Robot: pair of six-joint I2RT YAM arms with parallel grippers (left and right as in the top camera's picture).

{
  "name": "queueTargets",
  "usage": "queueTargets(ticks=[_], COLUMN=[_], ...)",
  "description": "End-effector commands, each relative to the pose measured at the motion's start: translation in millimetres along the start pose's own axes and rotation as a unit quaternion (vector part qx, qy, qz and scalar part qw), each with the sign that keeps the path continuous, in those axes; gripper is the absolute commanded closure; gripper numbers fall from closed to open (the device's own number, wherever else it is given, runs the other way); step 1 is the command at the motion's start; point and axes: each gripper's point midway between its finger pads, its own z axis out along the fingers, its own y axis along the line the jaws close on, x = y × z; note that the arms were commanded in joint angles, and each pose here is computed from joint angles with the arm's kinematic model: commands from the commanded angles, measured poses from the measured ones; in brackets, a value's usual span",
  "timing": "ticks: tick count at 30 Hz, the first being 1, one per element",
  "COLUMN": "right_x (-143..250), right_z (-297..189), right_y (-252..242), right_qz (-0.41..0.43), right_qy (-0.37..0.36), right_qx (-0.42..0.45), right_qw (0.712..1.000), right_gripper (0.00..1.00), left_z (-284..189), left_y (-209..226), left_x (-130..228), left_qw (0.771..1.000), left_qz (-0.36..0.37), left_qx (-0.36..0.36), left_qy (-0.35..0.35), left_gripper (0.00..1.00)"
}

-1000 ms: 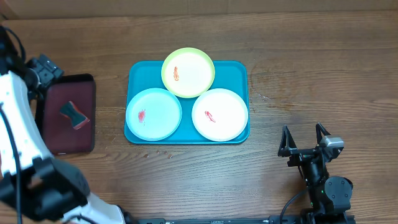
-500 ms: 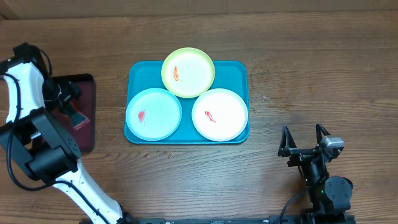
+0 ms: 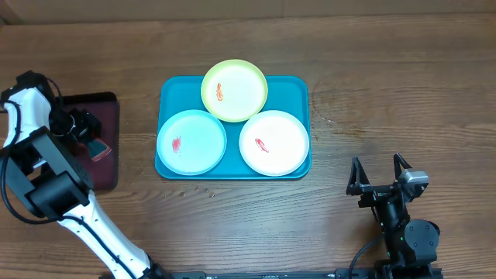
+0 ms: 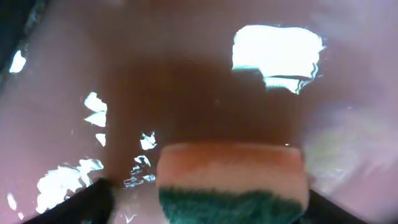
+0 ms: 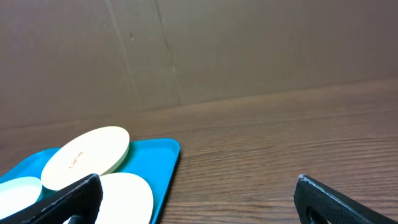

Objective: Clean dirty plates on tray and stack at the side
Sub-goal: 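Reach the left gripper to the sponge on the dark tray and grasp it, then lift the sponge with the left gripper off the dark tray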

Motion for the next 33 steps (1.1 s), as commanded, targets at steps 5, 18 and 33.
queueTargets(ticks=[5, 18, 33], right_x=[0.7, 0.7, 0.7], right_z=[0.0, 0.0, 0.0], right_y=[-1.1, -1.1, -1.1], right_qz=[-0.003, -0.003, -0.003], right_qy=[-0.004, -0.004, -0.004], right_qx=[0.003, 0.003, 0.003], right_qw=[1.0, 1.0, 1.0], right_gripper=[0.0, 0.0, 0.0], left_z=[8.0, 2.7, 0.6], left_y=[-10.3, 3.1, 6.1], left_x=[0.8, 46.9, 55.6], left_qw=[0.999, 0.994, 0.992], left_qz=[0.017, 0.011, 0.01], left_qx=[0.031, 0.005, -0.002], left_qy=[0.015, 0.109, 0.127], left_gripper=[0.96, 0.0, 0.96])
